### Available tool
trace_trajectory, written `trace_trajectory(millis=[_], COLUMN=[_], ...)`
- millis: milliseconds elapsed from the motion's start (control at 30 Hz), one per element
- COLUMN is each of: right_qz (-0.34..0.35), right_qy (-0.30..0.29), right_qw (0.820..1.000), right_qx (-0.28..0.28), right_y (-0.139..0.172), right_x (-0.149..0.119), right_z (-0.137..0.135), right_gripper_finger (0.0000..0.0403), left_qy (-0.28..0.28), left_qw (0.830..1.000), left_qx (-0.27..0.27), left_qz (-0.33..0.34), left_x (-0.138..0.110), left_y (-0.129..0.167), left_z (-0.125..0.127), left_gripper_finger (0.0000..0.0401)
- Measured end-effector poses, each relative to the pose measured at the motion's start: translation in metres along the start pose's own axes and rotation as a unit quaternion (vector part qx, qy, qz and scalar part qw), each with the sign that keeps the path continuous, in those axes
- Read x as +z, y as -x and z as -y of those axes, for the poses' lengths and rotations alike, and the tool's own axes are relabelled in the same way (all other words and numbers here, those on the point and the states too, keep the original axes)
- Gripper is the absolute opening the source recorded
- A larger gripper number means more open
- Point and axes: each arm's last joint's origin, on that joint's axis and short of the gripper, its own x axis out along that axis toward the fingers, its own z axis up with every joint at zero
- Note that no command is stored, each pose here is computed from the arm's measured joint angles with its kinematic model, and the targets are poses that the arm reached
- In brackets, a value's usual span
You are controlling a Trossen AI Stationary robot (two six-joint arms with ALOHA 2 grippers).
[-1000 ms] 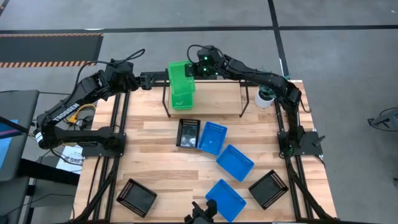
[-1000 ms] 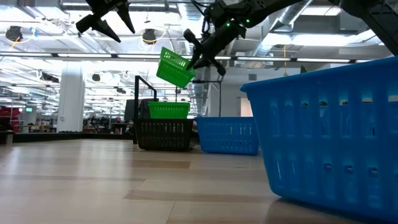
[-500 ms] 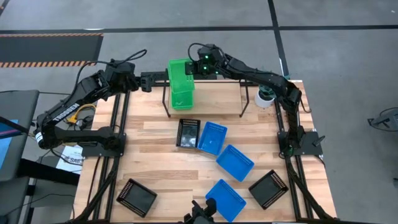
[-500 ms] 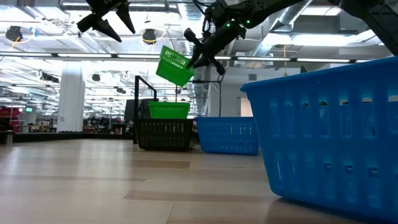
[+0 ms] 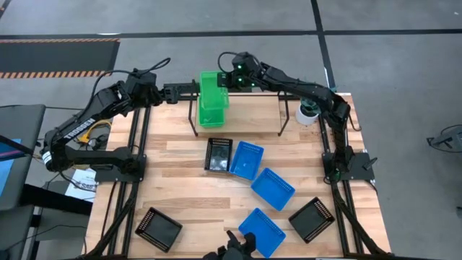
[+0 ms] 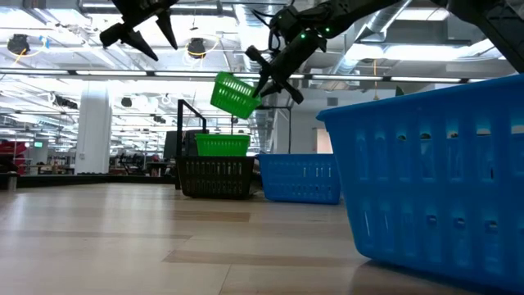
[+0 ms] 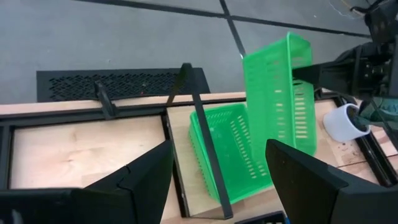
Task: Stack baskets on shelf by color
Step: Stack the green bin on the other green bins on the shelf
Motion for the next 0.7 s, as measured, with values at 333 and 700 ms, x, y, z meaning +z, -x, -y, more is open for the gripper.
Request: trace_trajectory(millis=[333, 700], right_qz=[-0.004, -0.013], right_qy=[-0.017, -0.003], right_qw=[1.0, 0.999], right_qx=[0.006, 0.033], right_y=[-0.014, -0.027], right_x=[-0.011, -0.023], right_z=[-0.003, -0.009], right_gripper_finger=[0.0037, 0.0037], left_qy=[0.014, 0.023], left_qw=[1.0, 1.0], left_qx=[0.003, 0.002], left_qz=[0.007, 0.008], left_x=[0.001, 0.001], left_y=[0.0, 0.001], left_z=[0.0, 0.0], left_gripper_finger=[0.0244, 0.0244])
